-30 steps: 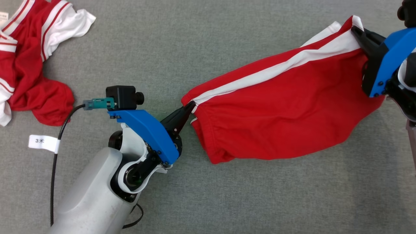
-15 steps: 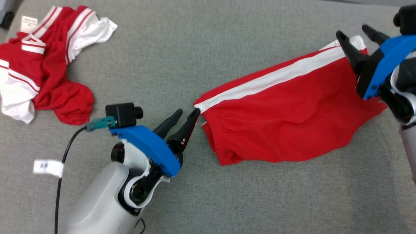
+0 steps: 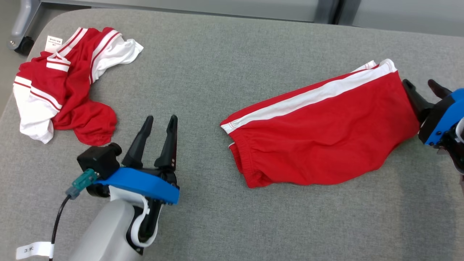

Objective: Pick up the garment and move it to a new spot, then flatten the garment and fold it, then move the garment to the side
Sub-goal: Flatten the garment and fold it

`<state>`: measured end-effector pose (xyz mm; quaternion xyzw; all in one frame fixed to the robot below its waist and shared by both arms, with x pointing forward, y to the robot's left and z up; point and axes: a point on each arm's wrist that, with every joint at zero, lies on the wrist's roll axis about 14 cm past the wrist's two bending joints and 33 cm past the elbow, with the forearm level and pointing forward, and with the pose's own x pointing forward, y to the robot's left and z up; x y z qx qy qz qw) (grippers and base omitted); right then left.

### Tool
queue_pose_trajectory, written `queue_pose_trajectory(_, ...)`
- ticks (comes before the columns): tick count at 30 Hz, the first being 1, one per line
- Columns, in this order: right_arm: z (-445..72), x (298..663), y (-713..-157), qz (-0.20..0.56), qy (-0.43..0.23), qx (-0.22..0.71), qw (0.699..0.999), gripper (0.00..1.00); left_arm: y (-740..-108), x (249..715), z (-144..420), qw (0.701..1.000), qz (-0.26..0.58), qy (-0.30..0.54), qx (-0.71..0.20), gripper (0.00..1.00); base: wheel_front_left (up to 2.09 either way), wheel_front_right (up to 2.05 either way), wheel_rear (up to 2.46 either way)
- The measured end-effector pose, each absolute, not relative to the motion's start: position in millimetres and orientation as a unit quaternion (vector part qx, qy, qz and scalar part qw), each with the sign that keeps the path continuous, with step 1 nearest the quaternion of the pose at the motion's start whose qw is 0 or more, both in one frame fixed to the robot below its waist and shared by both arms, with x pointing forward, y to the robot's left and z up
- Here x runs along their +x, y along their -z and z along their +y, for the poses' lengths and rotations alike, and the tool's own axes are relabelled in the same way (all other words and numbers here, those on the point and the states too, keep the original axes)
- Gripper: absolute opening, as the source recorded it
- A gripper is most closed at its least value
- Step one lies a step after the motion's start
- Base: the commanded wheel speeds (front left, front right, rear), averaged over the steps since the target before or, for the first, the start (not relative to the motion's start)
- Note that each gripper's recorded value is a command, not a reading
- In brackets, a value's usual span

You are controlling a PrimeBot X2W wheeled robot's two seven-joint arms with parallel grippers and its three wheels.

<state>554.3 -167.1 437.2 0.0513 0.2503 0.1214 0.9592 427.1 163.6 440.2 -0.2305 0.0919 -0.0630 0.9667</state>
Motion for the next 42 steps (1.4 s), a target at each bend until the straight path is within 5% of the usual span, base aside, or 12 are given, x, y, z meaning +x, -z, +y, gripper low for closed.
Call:
queue_pose_trajectory(20,-156,559,-366,0.328,-0.099,0.076,0.936,1.0,-441,446,181,0.994,0.05,0.042,-0.09,1.0,0.0,0.0,0.0)
queue_pose_trajectory(21,-153,558,-365,0.332,-0.103,0.075,0.935,0.82,-440,446,180,0.994,0.05,0.043,-0.089,1.0,0.0,0.0,0.0)
queue_pose_trajectory(22,-151,558,-366,0.333,-0.106,0.073,0.934,0.1,-441,446,179,0.994,0.05,0.043,-0.089,1.0,0.0,0.0,0.0)
queue_pose_trajectory(23,-144,555,-366,0.334,-0.115,0.074,0.932,0.0,-440,445,179,0.994,0.052,0.045,-0.088,1.0,0.0,0.0,0.0)
queue_pose_trajectory(29,-142,547,-376,0.318,-0.12,0.077,0.937,0.0,-443,444,174,0.994,0.05,0.054,-0.084,1.0,0.0,0.0,0.0)
queue_pose_trajectory(42,-260,506,-424,0.247,-0.002,0.021,0.969,0.0,-455,436,153,0.991,0.043,0.107,-0.07,1.0,0.0,0.0,0.0)
